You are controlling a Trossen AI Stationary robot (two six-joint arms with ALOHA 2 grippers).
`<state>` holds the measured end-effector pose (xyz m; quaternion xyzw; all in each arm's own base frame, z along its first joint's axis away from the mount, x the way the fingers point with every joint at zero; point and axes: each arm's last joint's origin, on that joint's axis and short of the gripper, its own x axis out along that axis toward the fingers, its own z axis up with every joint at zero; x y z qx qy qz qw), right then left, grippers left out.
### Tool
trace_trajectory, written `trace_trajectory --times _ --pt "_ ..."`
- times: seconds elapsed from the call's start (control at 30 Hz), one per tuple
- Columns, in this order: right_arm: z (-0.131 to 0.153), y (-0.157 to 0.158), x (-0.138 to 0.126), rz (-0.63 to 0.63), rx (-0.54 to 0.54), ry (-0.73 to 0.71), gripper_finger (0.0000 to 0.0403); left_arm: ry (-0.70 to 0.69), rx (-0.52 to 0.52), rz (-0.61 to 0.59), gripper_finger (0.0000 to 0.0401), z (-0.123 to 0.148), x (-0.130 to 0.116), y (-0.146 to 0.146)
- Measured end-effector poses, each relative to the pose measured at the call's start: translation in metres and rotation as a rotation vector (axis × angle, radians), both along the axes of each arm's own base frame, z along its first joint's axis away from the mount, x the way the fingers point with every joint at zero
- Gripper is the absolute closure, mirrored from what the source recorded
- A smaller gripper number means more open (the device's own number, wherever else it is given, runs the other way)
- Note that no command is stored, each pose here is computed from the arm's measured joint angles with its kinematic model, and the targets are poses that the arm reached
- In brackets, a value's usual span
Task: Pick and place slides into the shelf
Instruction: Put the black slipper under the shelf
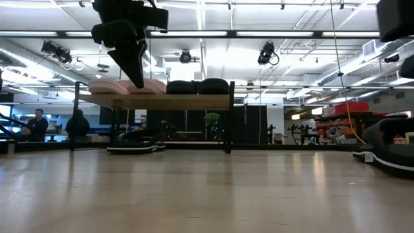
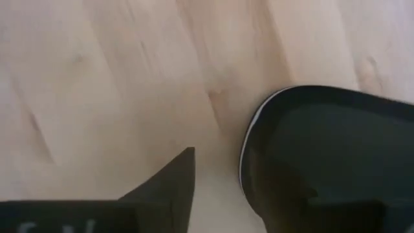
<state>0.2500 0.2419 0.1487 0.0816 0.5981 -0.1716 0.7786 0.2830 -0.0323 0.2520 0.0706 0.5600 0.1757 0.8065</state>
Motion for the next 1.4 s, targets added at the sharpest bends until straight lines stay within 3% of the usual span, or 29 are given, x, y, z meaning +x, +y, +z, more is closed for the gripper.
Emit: trace_trajectory --times 0.3,0.47,0.63,0.83,1.13,1.4 --pt "0.001 -0.015 -0.006 0.045 -0.121 0.128 0.0242 -0.002 -0.001 0.002 0.0383 0.000 0.000 0.000" --pt "0.006 -0.026 -0.025 -0.020 -0.276 0.259 0.0253 -0.002 -0.001 0.003 0.0376 0.000 0.000 0.000" --pt "0.010 -0.040 -0.033 -0.146 -0.444 0.243 0.0256 -0.008 -0.002 0.003 0.0391 0.000 0.001 0.000" --pt "0.000 -0.056 -0.033 -0.268 -0.498 0.211 0.0256 -0.010 -0.002 0.002 0.0392 0.000 0.001 0.000" --pt "-0.027 -0.102 -0.047 -0.350 -0.614 0.365 0.0257 -0.015 -0.003 0.002 0.0378 0.000 0.001 0.000" --pt "-0.030 -0.125 -0.041 -0.391 -0.568 0.447 0.0266 -0.015 -0.002 0.000 0.0396 0.000 0.001 0.000"
